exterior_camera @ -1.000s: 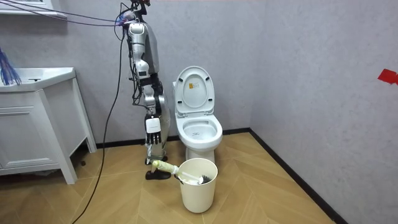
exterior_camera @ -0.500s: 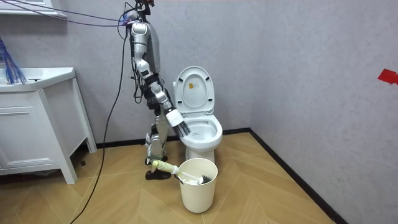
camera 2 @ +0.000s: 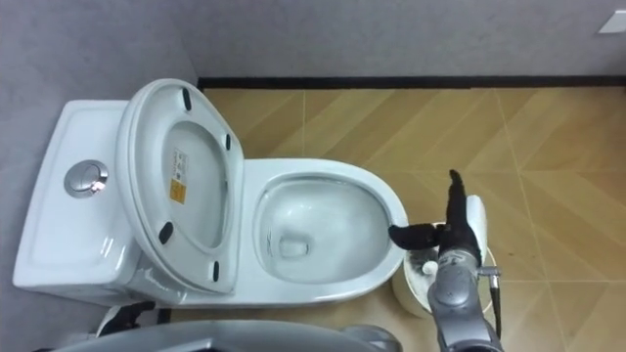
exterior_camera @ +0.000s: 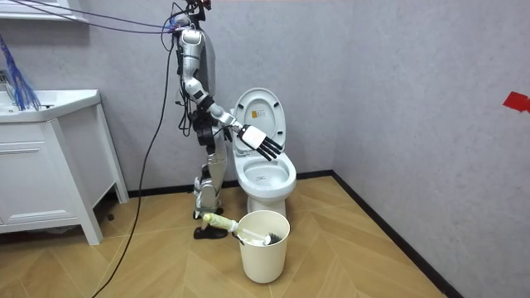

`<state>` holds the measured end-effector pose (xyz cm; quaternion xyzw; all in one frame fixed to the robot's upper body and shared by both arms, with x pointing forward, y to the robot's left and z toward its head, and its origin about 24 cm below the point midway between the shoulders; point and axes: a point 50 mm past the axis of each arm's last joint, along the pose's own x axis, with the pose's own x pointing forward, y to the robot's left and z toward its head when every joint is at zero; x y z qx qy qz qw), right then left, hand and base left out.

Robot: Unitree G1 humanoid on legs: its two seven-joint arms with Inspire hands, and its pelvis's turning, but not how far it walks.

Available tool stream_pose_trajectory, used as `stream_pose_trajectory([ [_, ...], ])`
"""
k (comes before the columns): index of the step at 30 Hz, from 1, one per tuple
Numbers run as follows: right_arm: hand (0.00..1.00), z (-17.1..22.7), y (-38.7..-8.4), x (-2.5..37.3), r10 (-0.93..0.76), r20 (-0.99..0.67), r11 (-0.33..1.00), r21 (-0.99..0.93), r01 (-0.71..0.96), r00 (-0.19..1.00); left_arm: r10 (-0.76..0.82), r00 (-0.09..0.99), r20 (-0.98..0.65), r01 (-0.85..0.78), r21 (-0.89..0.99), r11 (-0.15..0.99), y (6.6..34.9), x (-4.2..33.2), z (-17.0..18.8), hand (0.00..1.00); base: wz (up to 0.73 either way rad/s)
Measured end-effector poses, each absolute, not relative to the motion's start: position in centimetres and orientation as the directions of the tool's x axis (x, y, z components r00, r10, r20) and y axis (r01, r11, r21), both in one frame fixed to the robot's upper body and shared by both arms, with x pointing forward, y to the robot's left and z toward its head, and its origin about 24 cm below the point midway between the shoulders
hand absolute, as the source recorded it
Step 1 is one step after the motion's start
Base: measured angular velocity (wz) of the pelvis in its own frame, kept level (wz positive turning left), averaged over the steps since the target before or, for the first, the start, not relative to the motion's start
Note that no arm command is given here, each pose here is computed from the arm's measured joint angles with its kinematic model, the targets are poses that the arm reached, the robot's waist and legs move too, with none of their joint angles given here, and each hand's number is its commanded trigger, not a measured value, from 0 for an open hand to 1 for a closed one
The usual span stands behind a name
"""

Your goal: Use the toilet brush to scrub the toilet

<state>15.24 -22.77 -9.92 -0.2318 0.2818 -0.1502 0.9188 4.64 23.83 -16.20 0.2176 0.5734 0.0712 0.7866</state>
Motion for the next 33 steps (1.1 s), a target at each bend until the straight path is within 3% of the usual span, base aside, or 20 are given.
stream_pose_trajectory([
  [7,0.0,-10.0,-23.4,15.0,-0.45,-0.454,0.853,-0.473,0.22,0.769,0.367,0.345,-0.864,0.123,0.429,0.895,23.9,4.4,-16.0,0.0,0.0],
  [18,0.0,-12.9,-25.1,12.5,-0.522,-0.601,0.835,-0.505,0.219,0.605,0.362,0.389,-0.847,0.118,0.435,0.893,24.1,5.3,-15.8,0.0,0.0],
  [33,0.0,-11.7,-28.1,15.9,-0.611,-0.558,0.776,-0.563,0.284,0.562,0.309,0.493,-0.813,0.183,0.444,0.877,24.2,9.5,-15.2,0.0,0.08],
])
